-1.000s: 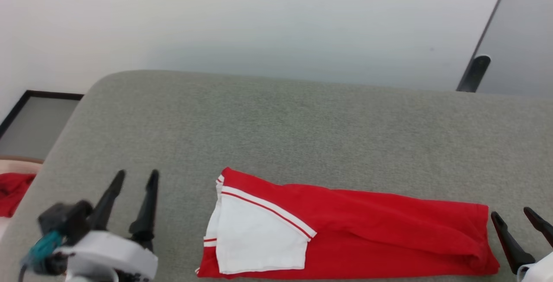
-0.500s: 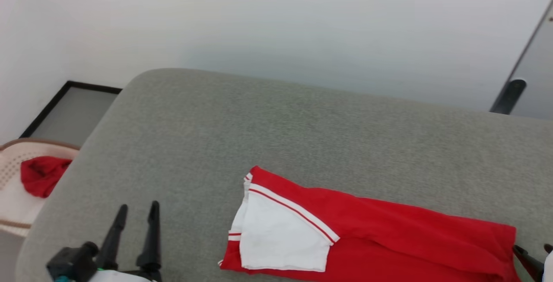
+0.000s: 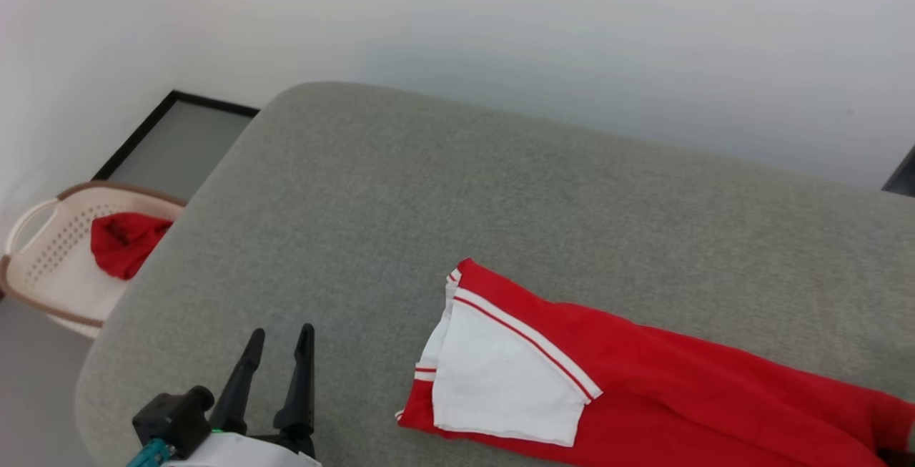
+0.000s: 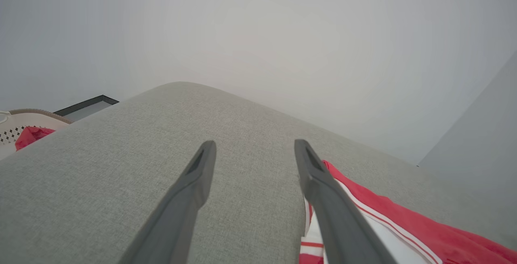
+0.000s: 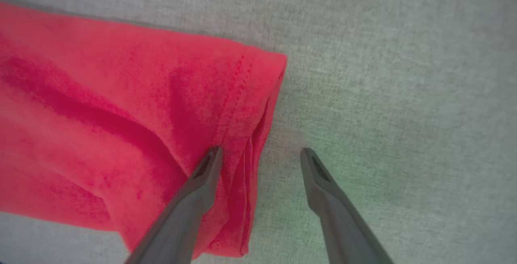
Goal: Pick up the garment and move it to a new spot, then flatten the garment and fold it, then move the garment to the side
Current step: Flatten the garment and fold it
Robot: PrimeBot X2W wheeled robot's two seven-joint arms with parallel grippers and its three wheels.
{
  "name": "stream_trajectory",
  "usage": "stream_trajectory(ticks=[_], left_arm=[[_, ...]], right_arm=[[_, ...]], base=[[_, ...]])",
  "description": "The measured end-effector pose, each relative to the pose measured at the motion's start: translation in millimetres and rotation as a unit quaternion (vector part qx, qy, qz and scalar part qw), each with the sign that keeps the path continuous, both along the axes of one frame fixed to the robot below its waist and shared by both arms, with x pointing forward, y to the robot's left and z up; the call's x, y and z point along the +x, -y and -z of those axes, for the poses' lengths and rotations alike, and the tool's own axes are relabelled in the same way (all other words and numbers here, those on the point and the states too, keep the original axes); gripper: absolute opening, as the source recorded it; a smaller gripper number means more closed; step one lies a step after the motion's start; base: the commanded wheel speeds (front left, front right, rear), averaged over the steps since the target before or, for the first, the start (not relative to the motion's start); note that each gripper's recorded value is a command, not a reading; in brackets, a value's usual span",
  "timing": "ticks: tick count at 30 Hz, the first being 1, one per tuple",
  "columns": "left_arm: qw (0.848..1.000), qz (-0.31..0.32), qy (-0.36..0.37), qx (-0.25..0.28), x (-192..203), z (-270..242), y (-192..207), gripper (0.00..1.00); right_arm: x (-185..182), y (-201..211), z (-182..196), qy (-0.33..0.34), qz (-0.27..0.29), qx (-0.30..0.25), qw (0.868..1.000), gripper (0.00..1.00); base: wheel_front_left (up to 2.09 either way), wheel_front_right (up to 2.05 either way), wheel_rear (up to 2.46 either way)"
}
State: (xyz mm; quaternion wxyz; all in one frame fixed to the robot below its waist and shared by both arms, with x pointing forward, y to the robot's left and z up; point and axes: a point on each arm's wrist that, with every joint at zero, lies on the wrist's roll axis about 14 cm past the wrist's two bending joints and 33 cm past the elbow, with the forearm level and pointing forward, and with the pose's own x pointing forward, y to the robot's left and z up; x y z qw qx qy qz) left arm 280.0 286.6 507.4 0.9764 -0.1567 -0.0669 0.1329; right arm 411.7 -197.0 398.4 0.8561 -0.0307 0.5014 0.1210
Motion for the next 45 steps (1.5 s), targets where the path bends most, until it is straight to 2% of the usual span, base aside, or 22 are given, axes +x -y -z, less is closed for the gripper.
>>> stream_trajectory(ticks=[8,13,14,16,20,25,34,41,45], left_arm=[[1.0,-0.007,-0.008,-0.017,-1.1,5.5,-3.9,1.0],[1.0,-0.006,-0.007,-0.02,-0.3,5.1,-5.5,1.0],[1.0,-0.006,-0.007,-0.023,0.1,5.1,-5.3,1.0],[1.0,-0.005,-0.007,-0.026,1.0,5.8,-4.5,1.0],[1.0,-0.002,-0.007,-0.029,4.7,5.7,-3.3,1.0],[1.0,0.005,-0.01,-0.029,9.3,7.2,-1.1,1.0],[0.999,0.017,-0.008,-0.033,15.3,6.8,2.8,1.0],[0.999,0.03,-0.007,-0.032,18.0,6.4,8.1,1.0],[0.999,0.032,-0.007,-0.041,14.2,9.0,9.3,1.0]], right_arm=[[7.9,-8.7,18.3,-0.05,0.013,0.013,0.999,1.0],[6.4,-14.2,21.2,-0.076,0.027,0.041,0.996,1.0],[4.9,-18.7,20.9,-0.086,0.031,0.058,0.994,0.91],[0.4,-29.7,20.0,-0.102,0.026,0.083,0.991,0.0],[-5.0,-39.6,19.4,-0.111,0.009,0.099,0.989,0.0],[-0.3,-31.5,17.0,-0.092,0.014,0.101,0.991,0.0],[18.9,20.6,3.9,-0.024,0.052,0.041,0.997,0.0],[37.5,68.0,-30.7,0.035,0.085,-0.01,0.996,0.0],[39.6,65.8,-49.9,0.054,0.081,-0.003,0.995,0.0]], base=[[0.0,0.0,0.0],[0.0,0.0,0.0],[0.0,0.0,0.0],[0.0,0.0,0.0],[0.0,0.0,0.0],[0.0,0.0,0.0],[0.0,0.0,0.0],[0.0,0.0,0.0],[0.0,0.0,0.0]])
